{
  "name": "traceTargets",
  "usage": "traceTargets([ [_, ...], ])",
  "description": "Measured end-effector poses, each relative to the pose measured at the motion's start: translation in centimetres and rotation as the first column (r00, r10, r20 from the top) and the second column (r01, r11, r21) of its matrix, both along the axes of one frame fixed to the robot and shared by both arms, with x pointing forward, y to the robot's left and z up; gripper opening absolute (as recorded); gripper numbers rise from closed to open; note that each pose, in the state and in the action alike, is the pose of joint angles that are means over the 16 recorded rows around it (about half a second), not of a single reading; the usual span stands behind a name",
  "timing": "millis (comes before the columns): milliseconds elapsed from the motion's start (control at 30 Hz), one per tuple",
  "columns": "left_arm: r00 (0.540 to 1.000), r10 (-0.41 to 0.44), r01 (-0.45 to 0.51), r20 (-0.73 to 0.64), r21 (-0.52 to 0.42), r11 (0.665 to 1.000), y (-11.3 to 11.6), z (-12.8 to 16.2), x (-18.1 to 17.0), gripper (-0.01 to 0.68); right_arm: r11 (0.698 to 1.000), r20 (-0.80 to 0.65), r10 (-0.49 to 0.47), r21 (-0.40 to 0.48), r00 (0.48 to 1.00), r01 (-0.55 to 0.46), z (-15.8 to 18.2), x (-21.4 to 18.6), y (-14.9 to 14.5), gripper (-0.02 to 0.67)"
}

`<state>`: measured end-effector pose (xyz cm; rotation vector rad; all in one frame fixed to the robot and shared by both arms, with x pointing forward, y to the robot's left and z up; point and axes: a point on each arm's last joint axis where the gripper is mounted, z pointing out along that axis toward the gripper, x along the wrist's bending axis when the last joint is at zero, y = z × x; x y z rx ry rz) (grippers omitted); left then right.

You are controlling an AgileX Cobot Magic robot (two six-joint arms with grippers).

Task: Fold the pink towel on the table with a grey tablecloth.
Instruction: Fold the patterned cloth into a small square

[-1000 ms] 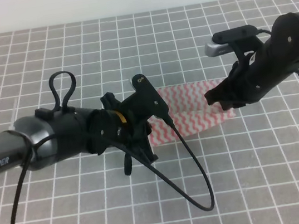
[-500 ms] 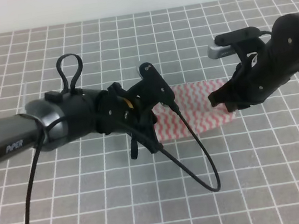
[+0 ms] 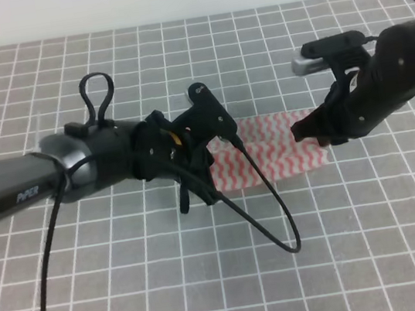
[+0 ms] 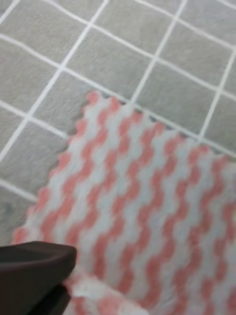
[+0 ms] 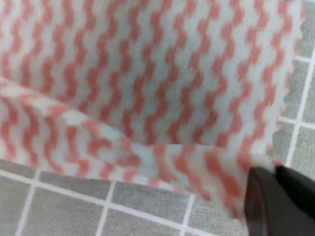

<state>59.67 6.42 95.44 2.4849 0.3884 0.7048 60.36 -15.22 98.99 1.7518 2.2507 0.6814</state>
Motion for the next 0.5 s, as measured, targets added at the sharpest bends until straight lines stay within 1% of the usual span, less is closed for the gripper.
traceTargets([
  [267, 1.000, 0.003, -0.003, 0.000, -0.007, 1.000, -0.5, 0.0, 1.0, -0.001, 1.000, 0.016, -0.005, 0.006, 1.000, 0.005, -0.8, 0.5, 0.2, -0.016],
  [500, 1.000, 0.017, -0.017, 0.003, -0.012, 1.000, -0.3, 0.1, 1.7, -0.001, 1.000, 0.054, -0.012, 0.020, 0.998, 0.011, -0.9, 1.0, 0.3, -0.016],
])
